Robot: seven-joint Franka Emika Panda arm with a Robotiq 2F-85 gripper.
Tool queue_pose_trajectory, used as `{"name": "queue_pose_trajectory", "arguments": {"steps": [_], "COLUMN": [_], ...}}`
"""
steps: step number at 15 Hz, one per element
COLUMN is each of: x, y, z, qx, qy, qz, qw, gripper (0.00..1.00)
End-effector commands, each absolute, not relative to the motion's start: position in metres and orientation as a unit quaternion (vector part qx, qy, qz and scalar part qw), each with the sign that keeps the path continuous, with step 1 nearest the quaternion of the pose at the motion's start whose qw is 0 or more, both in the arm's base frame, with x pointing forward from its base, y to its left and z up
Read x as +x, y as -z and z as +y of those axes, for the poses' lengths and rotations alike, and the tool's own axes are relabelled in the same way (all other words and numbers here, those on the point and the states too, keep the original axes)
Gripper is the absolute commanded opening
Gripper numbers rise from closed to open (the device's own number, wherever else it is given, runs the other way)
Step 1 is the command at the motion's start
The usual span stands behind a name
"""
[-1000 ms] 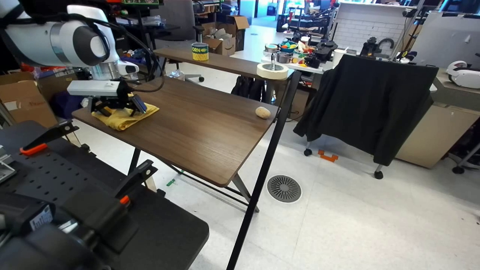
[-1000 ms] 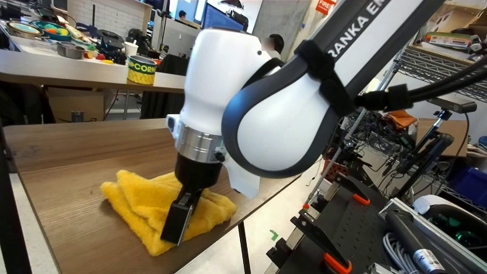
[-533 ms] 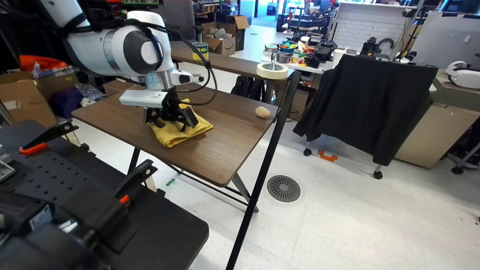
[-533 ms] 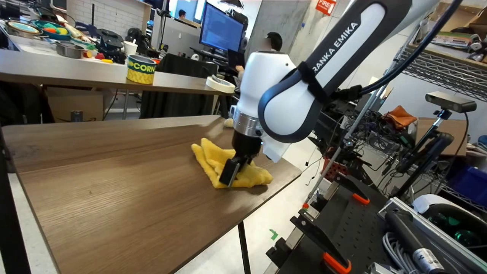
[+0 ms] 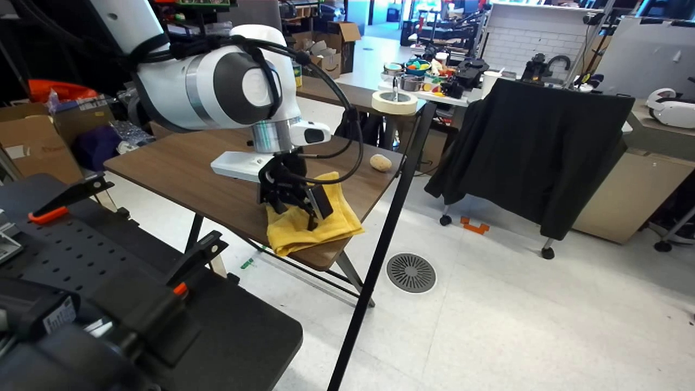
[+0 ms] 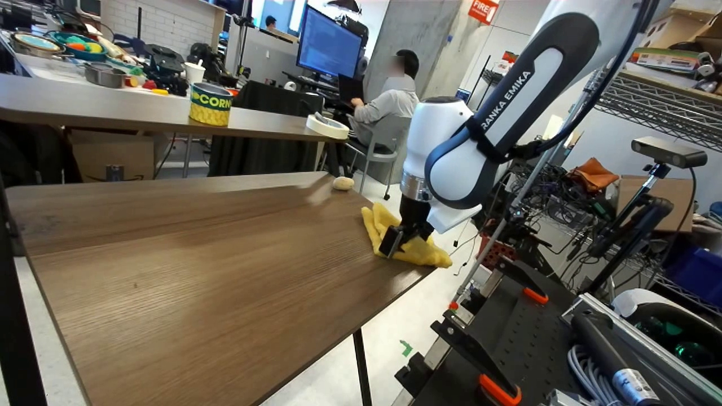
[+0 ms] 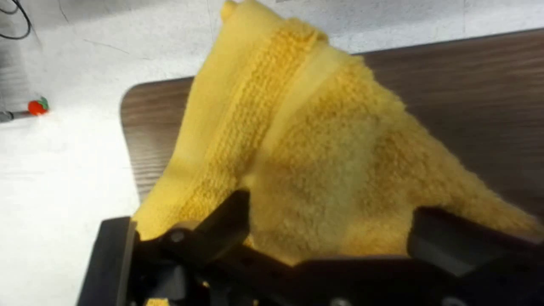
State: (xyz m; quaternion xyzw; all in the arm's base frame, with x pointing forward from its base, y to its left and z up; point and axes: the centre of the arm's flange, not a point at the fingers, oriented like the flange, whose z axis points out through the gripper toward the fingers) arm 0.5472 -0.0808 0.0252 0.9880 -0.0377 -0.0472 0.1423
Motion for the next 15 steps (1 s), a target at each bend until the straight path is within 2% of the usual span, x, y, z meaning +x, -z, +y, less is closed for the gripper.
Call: {"name": "queue_pose_trajectory", "arguments": {"steps": [1,4,7,10,15], "x": [0.539,0.556,0.570,0.596,0.605], "y": [0.024,0.017,0.004,0.005,0.020], "z": [-0.114,-0.088,-0.057,-0.054,-0.098], "qx": [0.978,0.973,0.973,0.961,0.933], "qy": [0.045,0.005,-0.060,-0.132,-0.162], "qz": [-0.137,-0.200,-0.200,-0.217,-0.284], "qw": [0.150,0.112,0.098,0.113,0.152], "gripper": [1.00,1.00,1.00,1.00,1.00]}}
